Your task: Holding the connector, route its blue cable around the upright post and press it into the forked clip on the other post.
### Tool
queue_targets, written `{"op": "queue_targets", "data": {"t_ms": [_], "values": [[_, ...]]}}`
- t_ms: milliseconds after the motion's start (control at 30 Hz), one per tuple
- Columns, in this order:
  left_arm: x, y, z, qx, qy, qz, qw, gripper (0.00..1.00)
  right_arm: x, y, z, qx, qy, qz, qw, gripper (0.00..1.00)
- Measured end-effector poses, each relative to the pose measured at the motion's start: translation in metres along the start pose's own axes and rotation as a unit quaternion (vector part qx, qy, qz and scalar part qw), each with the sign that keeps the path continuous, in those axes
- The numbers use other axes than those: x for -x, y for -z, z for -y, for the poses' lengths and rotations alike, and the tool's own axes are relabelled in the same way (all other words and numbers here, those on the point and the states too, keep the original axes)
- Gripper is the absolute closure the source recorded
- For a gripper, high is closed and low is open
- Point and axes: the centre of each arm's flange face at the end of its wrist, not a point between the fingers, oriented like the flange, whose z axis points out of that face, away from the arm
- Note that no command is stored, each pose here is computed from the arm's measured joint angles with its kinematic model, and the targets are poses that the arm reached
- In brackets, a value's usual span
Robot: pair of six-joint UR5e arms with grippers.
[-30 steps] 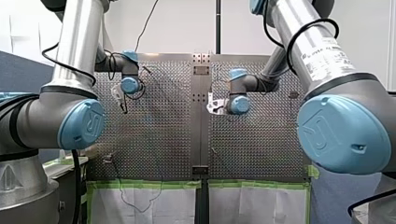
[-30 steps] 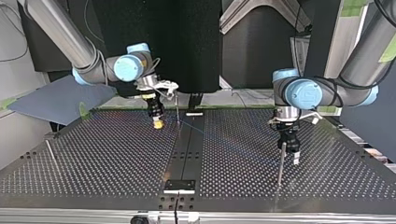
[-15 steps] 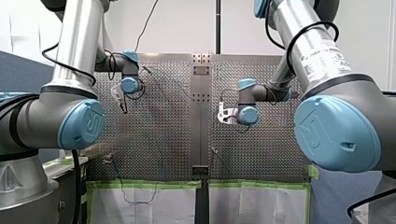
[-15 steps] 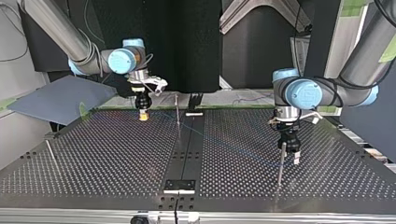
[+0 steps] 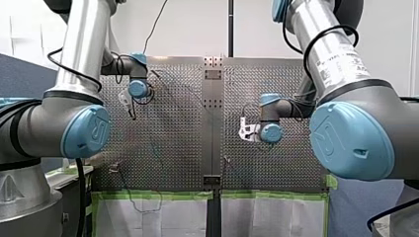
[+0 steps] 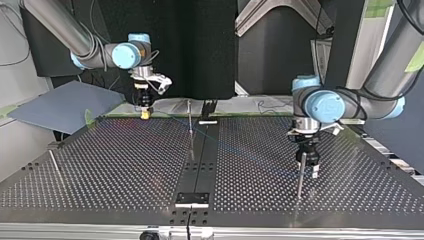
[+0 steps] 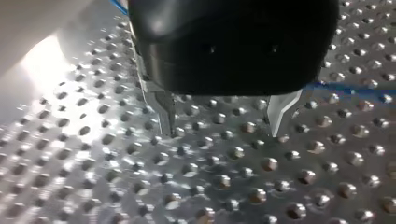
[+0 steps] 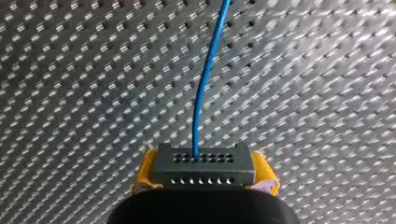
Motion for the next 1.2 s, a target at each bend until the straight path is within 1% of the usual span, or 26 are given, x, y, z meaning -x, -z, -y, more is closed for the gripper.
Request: {"op": "queue_targets", "data": {"t_ms": [100,267,367,500,600,700,833,967,1067,1200], "values": [[-0.007,-0.003,0.0,0.002,-0.002,-0.012,0.9999,0.0,0.018,0.006,-0.006,0.005,0.0023,0.009,0.9999,1.0],[-0.012,-0.003,0.001,0.005,-0.005,-0.02,0.9998,0.0,0.053,0.019,-0.012,0.009,0.003,0.03,0.9995,1.0],[-0.012,-0.003,0.001,0.007,-0.006,-0.02,0.9997,0.0,0.074,0.028,-0.014,0.01,0.0043,0.042,0.9991,1.0],[-0.014,-0.002,0.002,0.007,-0.007,-0.022,0.9997,0.0,0.097,0.042,-0.017,0.01,0.0068,0.061,0.9981,1.0],[-0.014,-0.002,0.002,0.007,-0.007,-0.022,0.9997,0.0,0.107,0.051,-0.018,0.008,0.0076,0.072,0.9973,1.0],[-0.014,-0.002,0.002,0.008,-0.008,-0.023,0.9997,0.0,0.111,0.056,-0.018,0.006,0.0079,0.077,0.997,1.0],[-0.016,0.0,0.002,0.013,-0.011,-0.026,0.9995,0.0,0.112,0.056,-0.017,0.001,0.0074,0.075,0.9971,1.0],[-0.017,0.003,0.003,0.019,-0.014,-0.029,0.9993,0.0,0.111,0.054,-0.017,-0.004,0.0072,0.065,0.9979,1.0],[-0.019,0.005,0.006,0.02,-0.015,-0.032,0.9992,0.0,0.11,0.052,-0.016,-0.009,0.0067,0.057,0.9983,1.0],[-0.02,0.006,0.008,0.019,-0.015,-0.034,0.9991,0.0,0.113,0.049,-0.015,-0.021,0.0057,0.048,0.9986,1.0]]}}
